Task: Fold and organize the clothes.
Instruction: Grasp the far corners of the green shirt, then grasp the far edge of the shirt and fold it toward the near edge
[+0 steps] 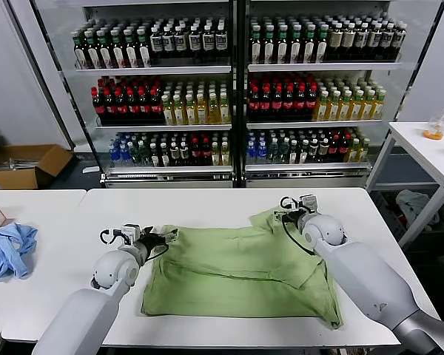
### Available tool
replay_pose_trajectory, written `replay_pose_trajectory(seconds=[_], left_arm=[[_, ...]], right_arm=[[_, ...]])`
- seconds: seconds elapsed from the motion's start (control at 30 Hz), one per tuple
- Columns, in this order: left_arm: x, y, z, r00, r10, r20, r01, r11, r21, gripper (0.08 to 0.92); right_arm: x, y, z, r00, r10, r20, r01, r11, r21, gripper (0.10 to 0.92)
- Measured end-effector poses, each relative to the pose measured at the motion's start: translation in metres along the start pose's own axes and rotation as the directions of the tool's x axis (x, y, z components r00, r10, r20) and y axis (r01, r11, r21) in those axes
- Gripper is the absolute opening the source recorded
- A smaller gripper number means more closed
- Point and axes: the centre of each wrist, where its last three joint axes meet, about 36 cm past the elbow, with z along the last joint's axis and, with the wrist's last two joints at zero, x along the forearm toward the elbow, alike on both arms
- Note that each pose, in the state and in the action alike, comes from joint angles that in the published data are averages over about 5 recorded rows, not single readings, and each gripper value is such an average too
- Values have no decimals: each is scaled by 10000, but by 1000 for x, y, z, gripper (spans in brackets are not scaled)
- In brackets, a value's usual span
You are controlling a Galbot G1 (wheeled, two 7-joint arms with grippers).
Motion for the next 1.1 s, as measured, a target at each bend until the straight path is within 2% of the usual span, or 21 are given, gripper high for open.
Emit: replay_pose_trajectory(seconds=[0.17,0.57,0.77,0.9,1.1], left_arm=[[-2,-1,0,10000,58,-42,-58,10000,-17,692],[-3,-1,4,9995,282,-133,-280,9995,131,346],[-2,-2,4,9989,441,-127,-438,9988,232,176],[1,0,3,9988,496,-50,-494,9983,324,117],[8,5,0,9983,558,187,-567,9971,507,111]], right_arm=[[-3,0,0,9999,-127,-110,124,9996,-270,632],[-3,-3,0,9990,-362,-246,347,9976,-607,286],[-2,-1,0,9984,-523,-218,507,9963,-691,137],[2,-1,0,9982,-584,-142,573,9961,-674,105],[16,-1,-8,9972,-705,228,717,9958,-574,105]])
